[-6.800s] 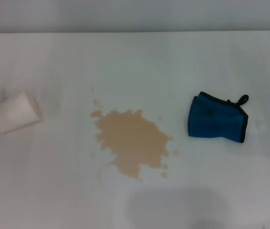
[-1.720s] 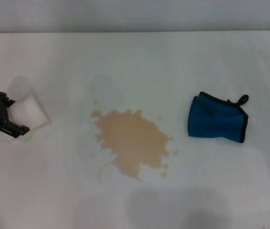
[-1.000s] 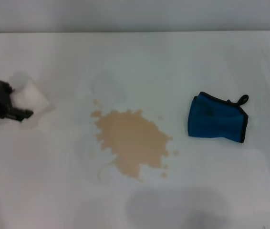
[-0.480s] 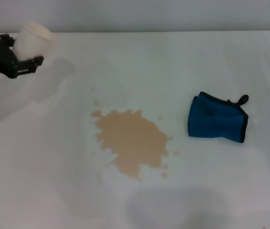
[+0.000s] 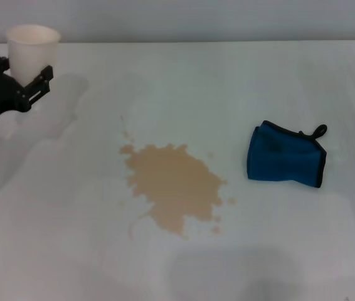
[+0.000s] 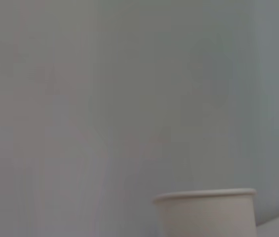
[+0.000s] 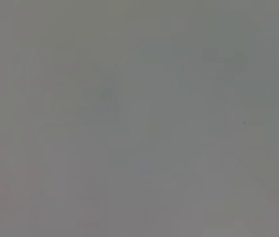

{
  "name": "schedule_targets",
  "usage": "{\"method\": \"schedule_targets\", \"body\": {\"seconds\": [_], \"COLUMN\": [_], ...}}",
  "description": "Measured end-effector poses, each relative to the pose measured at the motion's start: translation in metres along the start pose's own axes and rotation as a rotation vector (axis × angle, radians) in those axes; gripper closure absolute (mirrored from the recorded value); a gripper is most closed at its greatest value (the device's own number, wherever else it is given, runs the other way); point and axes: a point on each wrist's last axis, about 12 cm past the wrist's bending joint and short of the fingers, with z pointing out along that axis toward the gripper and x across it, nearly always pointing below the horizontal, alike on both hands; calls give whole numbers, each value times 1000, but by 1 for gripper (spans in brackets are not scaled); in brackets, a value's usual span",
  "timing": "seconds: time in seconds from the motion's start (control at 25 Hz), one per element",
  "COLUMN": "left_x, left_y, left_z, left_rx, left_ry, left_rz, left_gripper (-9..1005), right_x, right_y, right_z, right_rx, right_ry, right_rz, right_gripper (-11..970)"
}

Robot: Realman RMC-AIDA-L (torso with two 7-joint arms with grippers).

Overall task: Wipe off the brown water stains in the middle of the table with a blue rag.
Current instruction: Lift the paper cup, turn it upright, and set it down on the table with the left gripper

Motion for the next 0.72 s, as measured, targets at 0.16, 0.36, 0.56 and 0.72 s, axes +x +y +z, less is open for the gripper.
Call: {"method": "schedule_targets", "body": {"seconds": [0.16, 0.36, 0.56, 0.72], "left_x": [21, 36, 45, 50], "left_y": [-14, -26, -37, -43], "left_z": [-3, -5, -4, -2], "left_rx": [-102, -187, -199, -191], "left_ry": [-24, -9, 22, 63], "left_rz": [-43, -59, -47, -36], "left_gripper": [338, 340, 342, 344], "right_x": [-1, -1, -1, 0], "right_y": [1, 2, 2, 3], "right_z": [2, 2, 2, 2], "right_rx": [-3, -4, -5, -5], "right_ry": [-1, 0, 1, 2], "right_rz": [1, 2, 3, 4], "right_gripper": [122, 122, 122, 122]}}
